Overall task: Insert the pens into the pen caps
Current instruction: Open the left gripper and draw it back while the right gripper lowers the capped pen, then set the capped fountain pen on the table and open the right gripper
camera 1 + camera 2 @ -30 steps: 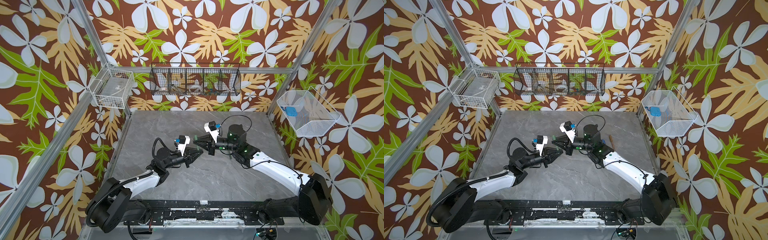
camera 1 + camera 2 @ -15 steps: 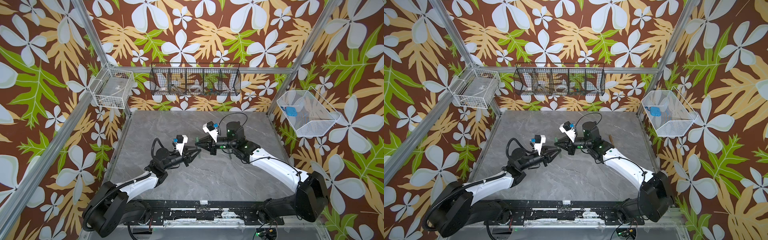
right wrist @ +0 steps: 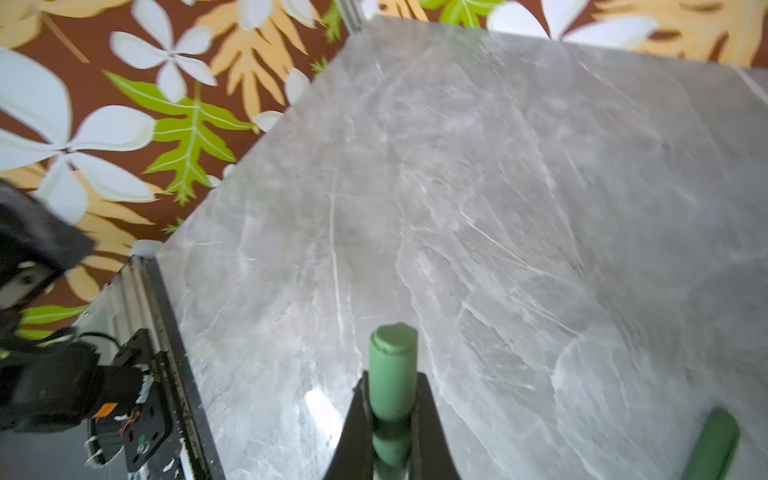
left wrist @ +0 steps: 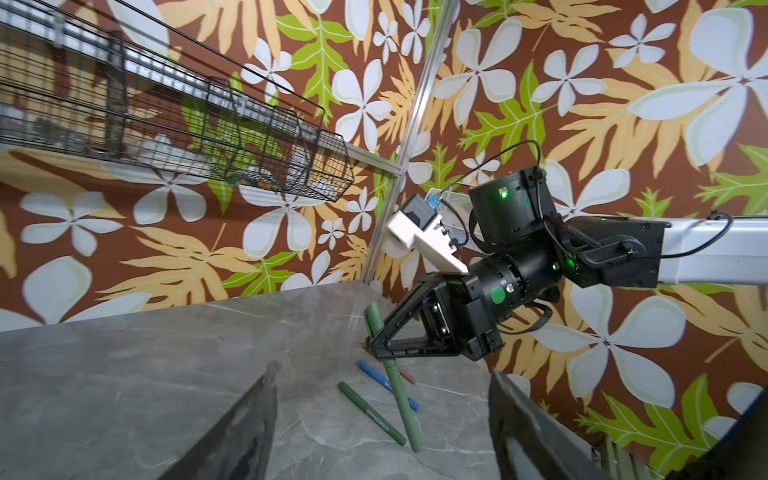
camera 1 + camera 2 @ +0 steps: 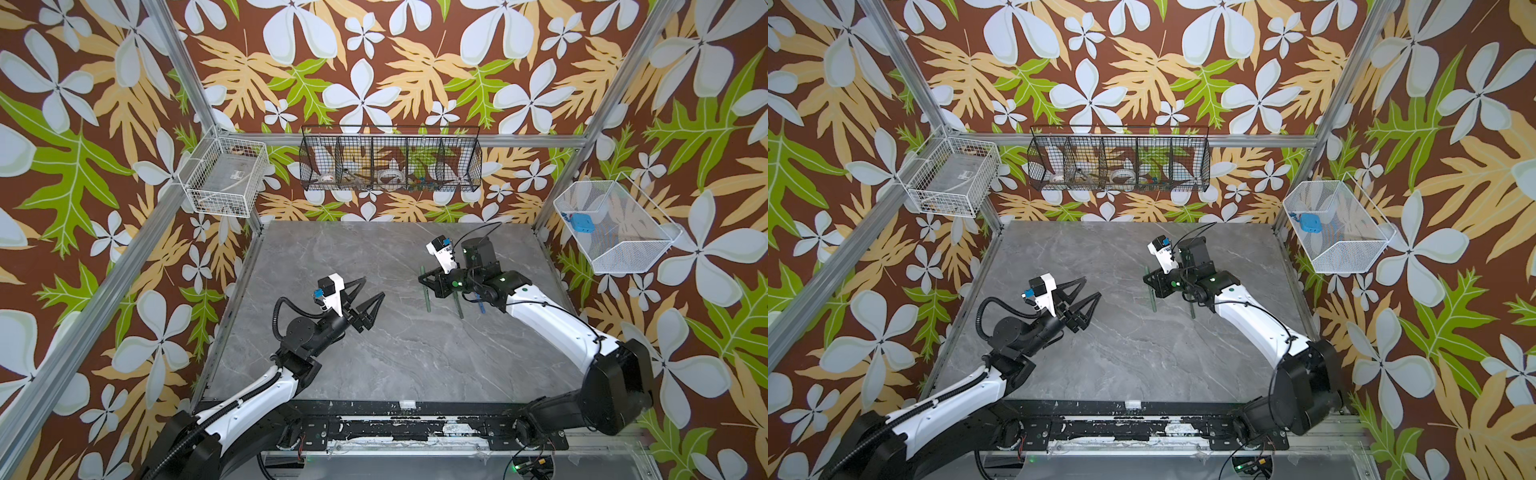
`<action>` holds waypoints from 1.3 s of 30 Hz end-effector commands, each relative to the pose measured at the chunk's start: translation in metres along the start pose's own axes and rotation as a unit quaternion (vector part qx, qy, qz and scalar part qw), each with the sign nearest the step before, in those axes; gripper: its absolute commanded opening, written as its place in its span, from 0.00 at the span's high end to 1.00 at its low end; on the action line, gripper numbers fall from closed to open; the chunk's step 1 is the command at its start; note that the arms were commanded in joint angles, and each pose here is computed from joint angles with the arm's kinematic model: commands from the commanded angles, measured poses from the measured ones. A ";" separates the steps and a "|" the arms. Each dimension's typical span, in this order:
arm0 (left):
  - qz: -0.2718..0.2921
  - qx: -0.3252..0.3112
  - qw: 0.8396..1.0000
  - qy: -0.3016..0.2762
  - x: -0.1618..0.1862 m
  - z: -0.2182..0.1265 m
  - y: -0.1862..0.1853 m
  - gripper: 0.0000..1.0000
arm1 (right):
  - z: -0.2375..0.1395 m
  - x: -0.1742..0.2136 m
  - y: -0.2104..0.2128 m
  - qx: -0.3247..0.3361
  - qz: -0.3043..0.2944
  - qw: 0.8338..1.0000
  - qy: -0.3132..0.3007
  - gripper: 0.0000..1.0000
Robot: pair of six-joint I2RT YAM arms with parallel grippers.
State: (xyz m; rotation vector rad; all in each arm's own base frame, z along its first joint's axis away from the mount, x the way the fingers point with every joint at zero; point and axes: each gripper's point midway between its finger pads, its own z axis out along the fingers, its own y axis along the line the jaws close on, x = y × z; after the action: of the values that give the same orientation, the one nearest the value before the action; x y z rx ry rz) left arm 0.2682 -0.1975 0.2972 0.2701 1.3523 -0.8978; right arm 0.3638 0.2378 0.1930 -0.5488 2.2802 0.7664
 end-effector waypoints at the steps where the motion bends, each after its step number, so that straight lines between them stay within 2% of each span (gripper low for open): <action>1: 0.016 -0.103 0.994 0.022 0.011 -0.012 0.035 0.15 | 0.017 0.028 -0.044 0.073 0.073 0.993 0.053 0.98; 7: 0.030 -0.186 0.982 0.028 0.016 -0.043 0.061 0.07 | 0.053 0.062 -0.066 0.083 0.108 0.984 0.111 0.98; 12: 0.028 -0.160 0.987 0.000 0.009 -0.059 0.049 0.02 | 0.065 0.069 -0.080 0.087 0.122 0.981 0.122 0.98; 15: 0.029 -0.194 0.981 -0.002 0.008 -0.068 0.059 0.00 | 0.070 0.077 -0.089 0.094 0.133 0.978 0.131 0.98; 20: 0.046 -0.214 0.976 0.014 0.013 -0.072 0.066 0.00 | 0.079 0.088 -0.097 0.100 0.139 0.975 0.142 0.98; 23: 0.049 -0.226 0.973 0.017 0.012 -0.072 0.070 0.00 | 0.081 0.088 -0.104 0.109 0.142 0.974 0.140 0.92; 28: 0.065 -0.229 0.971 0.017 0.011 -0.071 0.071 0.00 | 0.085 0.088 -0.113 0.112 0.143 0.973 0.140 0.90; 30: 0.069 -0.242 0.968 0.014 0.008 -0.073 0.074 0.00 | 0.086 0.086 -0.116 0.116 0.139 0.973 0.140 0.86; 36: 0.085 -0.297 0.951 0.010 0.007 -0.080 0.093 0.00 | 0.086 0.075 -0.119 0.122 0.127 0.976 0.130 0.63; 39: 0.089 -0.326 0.941 0.006 0.005 -0.084 0.102 0.00 | 0.084 0.066 -0.121 0.122 0.123 0.977 0.121 0.56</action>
State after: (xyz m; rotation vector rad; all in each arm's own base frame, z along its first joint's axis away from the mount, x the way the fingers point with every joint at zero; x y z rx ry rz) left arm 0.2740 -0.0942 0.2331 -0.0511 1.5614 -0.3383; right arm 0.4166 0.1942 0.0451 -0.2475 2.6807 0.5663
